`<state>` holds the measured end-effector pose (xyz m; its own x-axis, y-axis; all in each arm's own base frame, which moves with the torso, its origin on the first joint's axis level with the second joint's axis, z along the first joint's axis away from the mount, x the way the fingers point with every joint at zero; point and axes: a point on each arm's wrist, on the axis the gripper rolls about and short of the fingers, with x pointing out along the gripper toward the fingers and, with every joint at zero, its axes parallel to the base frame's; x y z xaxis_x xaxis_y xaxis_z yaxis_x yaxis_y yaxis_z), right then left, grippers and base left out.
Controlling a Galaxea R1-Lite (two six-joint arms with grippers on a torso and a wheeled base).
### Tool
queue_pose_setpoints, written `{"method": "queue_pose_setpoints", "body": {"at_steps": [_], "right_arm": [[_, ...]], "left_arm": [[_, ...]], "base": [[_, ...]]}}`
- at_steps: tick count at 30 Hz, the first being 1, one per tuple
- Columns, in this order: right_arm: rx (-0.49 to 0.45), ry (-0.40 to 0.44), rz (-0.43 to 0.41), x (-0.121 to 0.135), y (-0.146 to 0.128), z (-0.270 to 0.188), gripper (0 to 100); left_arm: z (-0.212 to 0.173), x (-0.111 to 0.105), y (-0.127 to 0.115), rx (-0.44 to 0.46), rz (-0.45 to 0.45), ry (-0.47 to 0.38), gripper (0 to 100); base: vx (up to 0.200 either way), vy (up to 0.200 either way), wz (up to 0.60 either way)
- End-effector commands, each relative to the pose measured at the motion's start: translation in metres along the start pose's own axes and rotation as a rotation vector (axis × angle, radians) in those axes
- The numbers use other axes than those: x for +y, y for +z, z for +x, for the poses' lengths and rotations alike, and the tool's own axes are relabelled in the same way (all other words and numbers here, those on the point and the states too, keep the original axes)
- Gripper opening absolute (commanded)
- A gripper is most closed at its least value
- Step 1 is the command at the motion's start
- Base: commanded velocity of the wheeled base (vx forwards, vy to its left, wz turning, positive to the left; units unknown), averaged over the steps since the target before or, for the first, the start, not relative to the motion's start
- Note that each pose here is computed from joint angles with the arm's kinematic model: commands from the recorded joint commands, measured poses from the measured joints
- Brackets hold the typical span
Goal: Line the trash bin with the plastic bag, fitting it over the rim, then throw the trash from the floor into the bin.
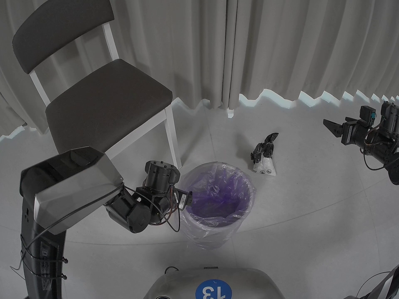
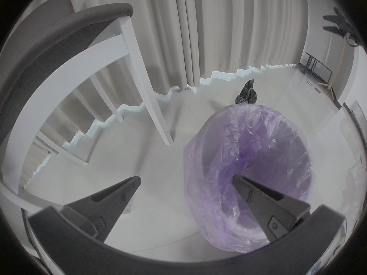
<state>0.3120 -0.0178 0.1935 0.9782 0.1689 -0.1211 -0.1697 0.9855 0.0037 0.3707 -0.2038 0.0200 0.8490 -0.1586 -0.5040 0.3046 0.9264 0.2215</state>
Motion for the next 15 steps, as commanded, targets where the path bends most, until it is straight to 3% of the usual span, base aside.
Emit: {"method": "queue_pose_setpoints", "body": {"at_steps": [1, 15], "right_arm": [[0.004, -0.002, 0.000, -0.001, -0.001, 0.001, 100], [0.016, -0.003, -0.001, -0.002, -0.005, 0.003, 100]], "left_arm": [[0.008, 0.000, -0.003, 0.006, 0.004, 0.005, 100], [0.020, 0.029, -0.007, 0.020, 0.013, 0.066, 100]], "base": [[0.000, 0.000, 0.00], [0.000, 0.000, 0.00]]}}
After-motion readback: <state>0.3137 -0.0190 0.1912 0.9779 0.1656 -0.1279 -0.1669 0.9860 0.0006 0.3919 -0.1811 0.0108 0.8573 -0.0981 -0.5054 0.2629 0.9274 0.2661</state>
